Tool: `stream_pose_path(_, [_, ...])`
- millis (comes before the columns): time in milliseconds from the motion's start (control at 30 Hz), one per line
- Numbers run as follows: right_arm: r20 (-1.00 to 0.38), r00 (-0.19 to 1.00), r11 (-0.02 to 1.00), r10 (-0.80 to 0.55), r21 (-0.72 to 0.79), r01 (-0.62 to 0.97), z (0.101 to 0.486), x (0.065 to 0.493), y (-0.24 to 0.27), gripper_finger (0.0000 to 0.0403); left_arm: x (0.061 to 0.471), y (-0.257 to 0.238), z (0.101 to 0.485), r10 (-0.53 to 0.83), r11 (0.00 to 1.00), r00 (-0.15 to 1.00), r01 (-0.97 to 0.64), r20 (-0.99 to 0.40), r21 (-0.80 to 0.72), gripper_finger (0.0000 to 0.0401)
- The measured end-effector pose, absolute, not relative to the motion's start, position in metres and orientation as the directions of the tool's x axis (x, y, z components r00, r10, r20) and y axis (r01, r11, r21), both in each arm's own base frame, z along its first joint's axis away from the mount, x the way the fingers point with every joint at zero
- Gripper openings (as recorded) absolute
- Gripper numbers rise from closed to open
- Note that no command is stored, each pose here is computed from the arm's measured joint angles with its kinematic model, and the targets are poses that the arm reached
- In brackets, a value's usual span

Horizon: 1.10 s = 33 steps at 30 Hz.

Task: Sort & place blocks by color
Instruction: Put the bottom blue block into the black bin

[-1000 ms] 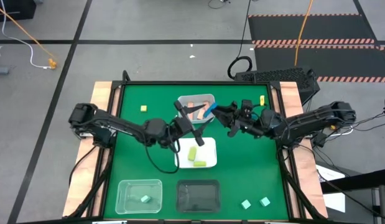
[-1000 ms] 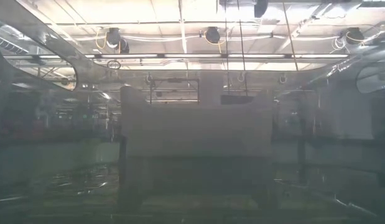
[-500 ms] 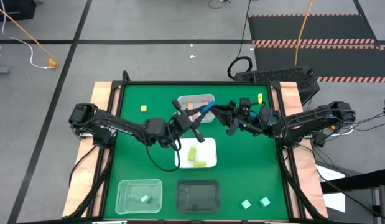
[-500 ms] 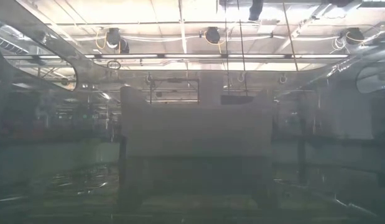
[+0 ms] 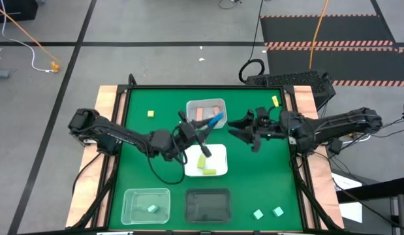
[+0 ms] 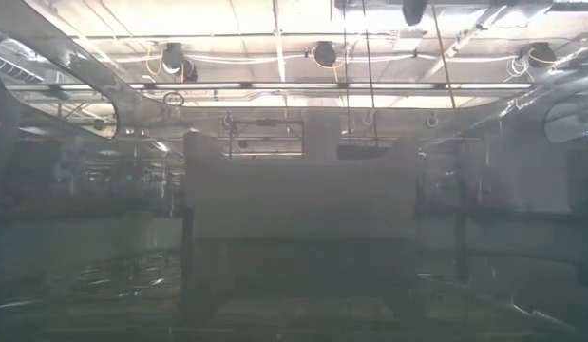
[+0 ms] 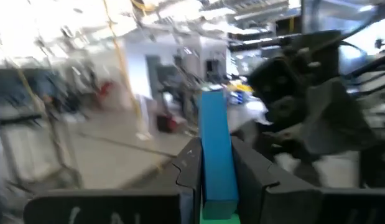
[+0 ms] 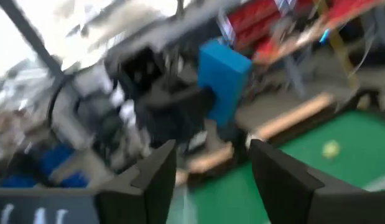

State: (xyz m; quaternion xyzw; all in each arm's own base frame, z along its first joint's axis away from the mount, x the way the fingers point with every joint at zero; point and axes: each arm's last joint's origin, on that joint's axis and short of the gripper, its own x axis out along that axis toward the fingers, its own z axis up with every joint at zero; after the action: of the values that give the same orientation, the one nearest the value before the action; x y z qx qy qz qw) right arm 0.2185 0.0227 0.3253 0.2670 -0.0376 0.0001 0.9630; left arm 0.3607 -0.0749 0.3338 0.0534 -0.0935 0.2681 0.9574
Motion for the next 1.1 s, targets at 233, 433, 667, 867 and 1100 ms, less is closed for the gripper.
stream_pose_path(233, [-0.05,0.987,0.74,0.155,0.668,-0.082,0.324,0.192,0.025,0.02,0.358,-0.103,0.308,0.406,0.893,0.914,-0.396,0.001,-0.214,0.0058])
stream_pose_path(433, [-0.072,0.975,0.707,0.209,0.701,-0.1,0.323,0.189,0.027,0.0193,0.358,-0.108,0.293,0.261,0.827,0.956,-0.292,-0.131,-0.48,0.0059])
stream_pose_path(667, [-0.099,0.95,0.675,0.296,0.725,-0.135,0.318,0.193,0.037,0.0192,0.354,-0.124,0.281,-0.109,0.735,0.955,-0.11,-0.277,-0.669,0.0059])
stream_pose_path(867, [-0.142,0.926,0.661,0.35,0.738,-0.137,0.31,0.2,0.053,0.0192,0.339,-0.154,0.27,-0.394,0.705,0.832,0.0,-0.391,-0.71,0.006])
stream_pose_path(1100, [-0.194,0.938,0.645,0.287,0.763,-0.039,0.297,0.212,0.071,0.0192,0.332,-0.182,0.253,-0.442,0.709,0.78,0.001,-0.443,-0.706,0.006])
